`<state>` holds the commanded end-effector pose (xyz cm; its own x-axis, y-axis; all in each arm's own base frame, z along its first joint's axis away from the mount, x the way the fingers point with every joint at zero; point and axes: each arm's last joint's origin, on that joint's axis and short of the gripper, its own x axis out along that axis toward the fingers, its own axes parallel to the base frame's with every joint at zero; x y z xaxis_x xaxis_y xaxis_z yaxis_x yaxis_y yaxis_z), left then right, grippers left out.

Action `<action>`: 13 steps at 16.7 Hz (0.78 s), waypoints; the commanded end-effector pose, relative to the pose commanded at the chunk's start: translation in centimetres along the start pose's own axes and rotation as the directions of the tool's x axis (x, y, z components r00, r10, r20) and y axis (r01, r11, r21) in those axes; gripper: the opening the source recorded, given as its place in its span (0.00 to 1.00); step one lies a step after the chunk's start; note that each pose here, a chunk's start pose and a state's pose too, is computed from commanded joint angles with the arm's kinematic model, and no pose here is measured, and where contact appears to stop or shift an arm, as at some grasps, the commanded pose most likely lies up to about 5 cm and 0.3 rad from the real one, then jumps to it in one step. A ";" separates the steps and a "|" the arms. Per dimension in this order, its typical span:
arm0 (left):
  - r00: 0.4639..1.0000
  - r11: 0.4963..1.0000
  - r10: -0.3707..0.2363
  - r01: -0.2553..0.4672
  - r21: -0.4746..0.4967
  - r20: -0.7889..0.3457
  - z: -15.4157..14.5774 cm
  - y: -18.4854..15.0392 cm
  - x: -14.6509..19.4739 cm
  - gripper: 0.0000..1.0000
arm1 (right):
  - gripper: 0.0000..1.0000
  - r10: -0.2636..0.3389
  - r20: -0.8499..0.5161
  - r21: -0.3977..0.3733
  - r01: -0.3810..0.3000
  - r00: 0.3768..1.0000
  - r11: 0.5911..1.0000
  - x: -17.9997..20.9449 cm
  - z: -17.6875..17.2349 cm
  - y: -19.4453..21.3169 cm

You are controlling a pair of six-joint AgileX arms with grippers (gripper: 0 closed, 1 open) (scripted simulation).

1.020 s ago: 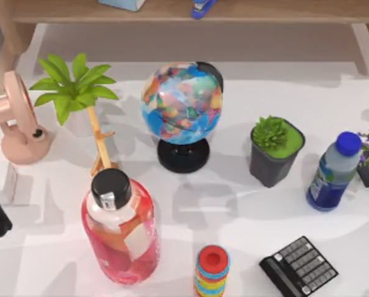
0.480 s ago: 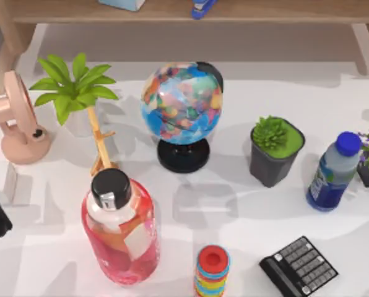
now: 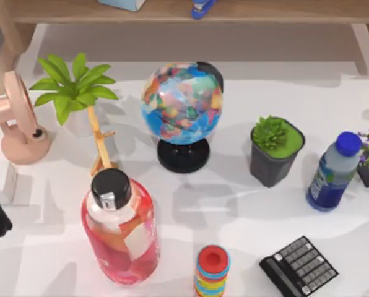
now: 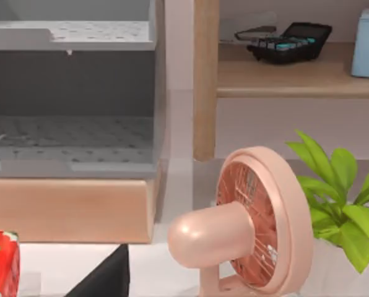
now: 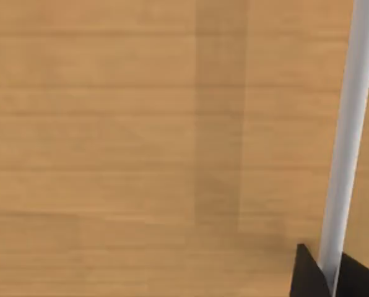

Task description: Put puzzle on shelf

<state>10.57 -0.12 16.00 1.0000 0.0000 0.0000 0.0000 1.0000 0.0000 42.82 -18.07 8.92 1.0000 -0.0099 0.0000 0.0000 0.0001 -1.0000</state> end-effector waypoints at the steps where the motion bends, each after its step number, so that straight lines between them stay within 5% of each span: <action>1: 1.000 1.000 0.000 0.000 0.000 0.000 0.0 0.0 0.0 1.00 | 0.00 0.000 0.000 0.000 0.000 1.000 1.000 0.0 0.0 0.0; 8: 1.000 1.000 0.000 0.000 0.000 0.000 0.0 0.0 0.0 1.00 | 0.00 -0.001 -0.006 0.002 0.001 1.000 1.000 -0.5 -0.2 -0.1; 13: 1.000 1.000 0.000 0.000 0.000 0.000 0.0 0.0 0.0 1.00 | 0.00 0.013 -0.004 0.010 -0.013 1.000 1.000 -4.6 -0.1 0.3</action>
<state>10.57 -0.12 16.00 1.0000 0.0000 0.0000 0.0000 1.0000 0.0000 38.27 -18.16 8.62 0.9998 -0.0139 -0.0128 -0.0127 0.0104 -0.9999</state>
